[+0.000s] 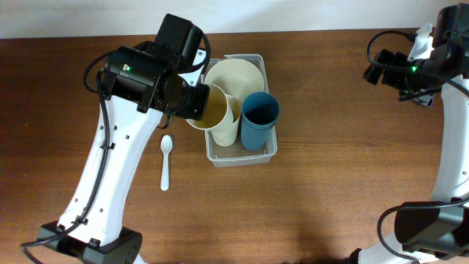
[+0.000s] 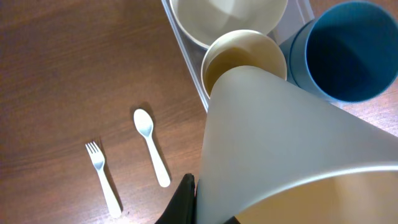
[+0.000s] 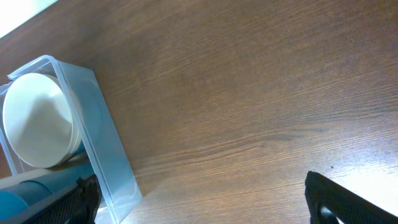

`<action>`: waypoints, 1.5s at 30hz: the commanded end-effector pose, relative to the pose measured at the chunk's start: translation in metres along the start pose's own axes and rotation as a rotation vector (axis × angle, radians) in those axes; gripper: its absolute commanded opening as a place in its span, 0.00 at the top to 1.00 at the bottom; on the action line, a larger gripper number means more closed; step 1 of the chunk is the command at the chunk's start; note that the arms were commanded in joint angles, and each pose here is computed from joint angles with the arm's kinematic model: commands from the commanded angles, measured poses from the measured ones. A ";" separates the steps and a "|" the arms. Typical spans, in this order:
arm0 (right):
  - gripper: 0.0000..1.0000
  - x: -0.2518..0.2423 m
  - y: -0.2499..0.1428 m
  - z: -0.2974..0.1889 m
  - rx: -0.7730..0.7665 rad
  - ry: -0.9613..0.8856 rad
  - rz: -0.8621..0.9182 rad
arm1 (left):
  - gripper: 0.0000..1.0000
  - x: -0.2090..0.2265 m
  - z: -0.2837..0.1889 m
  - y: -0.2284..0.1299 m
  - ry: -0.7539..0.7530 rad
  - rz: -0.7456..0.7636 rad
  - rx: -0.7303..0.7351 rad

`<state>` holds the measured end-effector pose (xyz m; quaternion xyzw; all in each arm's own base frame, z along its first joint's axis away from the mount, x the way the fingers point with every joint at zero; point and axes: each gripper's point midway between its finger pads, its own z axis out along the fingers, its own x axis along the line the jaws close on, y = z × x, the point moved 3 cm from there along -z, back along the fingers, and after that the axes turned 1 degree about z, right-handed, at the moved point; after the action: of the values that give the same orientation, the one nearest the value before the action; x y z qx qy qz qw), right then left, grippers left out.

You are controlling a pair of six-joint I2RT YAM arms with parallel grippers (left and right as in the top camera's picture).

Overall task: Pack container
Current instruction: 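Lower the second cream cup into the container and release it, then move the left gripper down to the white spoon and grasp it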

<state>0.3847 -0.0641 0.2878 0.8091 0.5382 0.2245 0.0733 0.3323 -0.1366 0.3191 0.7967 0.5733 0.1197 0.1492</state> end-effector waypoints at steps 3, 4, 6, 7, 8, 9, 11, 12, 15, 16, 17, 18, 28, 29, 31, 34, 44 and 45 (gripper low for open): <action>0.01 0.001 0.002 -0.005 -0.015 0.004 -0.003 | 0.98 0.002 -0.018 -0.003 0.003 0.003 -0.038; 0.01 0.001 0.002 -0.005 -0.015 0.004 -0.003 | 0.99 0.002 -0.025 -0.002 -0.002 0.002 -0.061; 0.01 0.001 0.002 -0.005 -0.015 0.004 -0.003 | 0.98 0.002 -0.039 0.000 -0.009 0.000 -0.104; 0.01 0.001 0.002 -0.005 -0.015 0.004 -0.003 | 0.99 0.002 -0.044 0.000 -0.010 -0.001 -0.121; 0.01 0.001 0.002 -0.005 -0.015 0.004 -0.003 | 0.99 0.002 -0.049 0.001 -0.011 -0.002 -0.137; 0.01 0.001 0.002 -0.005 -0.015 0.004 -0.003 | 0.99 0.003 -0.053 0.001 -0.011 -0.003 -0.150; 0.01 0.001 0.002 -0.005 -0.015 0.004 -0.003 | 0.99 0.003 -0.054 0.003 -0.006 -0.003 -0.162; 0.01 0.001 0.002 -0.005 -0.015 0.004 -0.003 | 0.99 0.005 -0.054 0.004 0.008 -0.005 -0.169; 0.01 0.001 0.002 -0.005 -0.015 0.004 -0.003 | 0.99 0.012 -0.047 0.010 0.060 -0.009 -0.167; 0.01 0.001 0.002 -0.005 -0.015 0.004 -0.003 | 0.99 0.013 -0.044 0.011 0.067 -0.009 -0.160; 0.01 0.001 0.002 -0.005 -0.015 0.004 -0.003 | 0.99 0.013 -0.040 0.013 0.068 -0.009 -0.154; 0.01 0.001 0.002 -0.005 -0.015 0.004 -0.003 | 0.99 0.012 -0.035 0.014 0.069 -0.008 -0.142; 0.01 0.001 0.002 -0.005 -0.015 0.004 -0.002 | 0.99 0.005 0.026 0.027 0.057 0.005 -0.005; 0.01 0.001 0.002 -0.005 -0.015 0.004 -0.003 | 0.99 0.005 0.029 0.027 0.057 0.005 -0.001; 0.01 0.001 0.002 -0.005 -0.015 0.004 -0.003 | 0.98 0.004 0.031 0.028 0.056 0.005 0.004; 0.01 0.001 0.002 -0.005 -0.015 0.004 -0.003 | 0.79 0.003 0.031 0.029 0.048 0.004 -0.001; 0.01 0.001 0.002 -0.005 -0.015 0.004 -0.003 | 0.55 0.015 -0.027 0.028 0.100 -0.003 -0.083; 0.01 0.001 0.002 -0.005 -0.015 0.004 -0.003 | 0.49 0.019 -0.041 0.029 0.122 -0.009 -0.129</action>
<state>0.3848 -0.0641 0.2879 0.8090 0.5382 0.2246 0.0735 0.3525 -0.1353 0.3323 0.7912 0.5774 0.1485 0.1360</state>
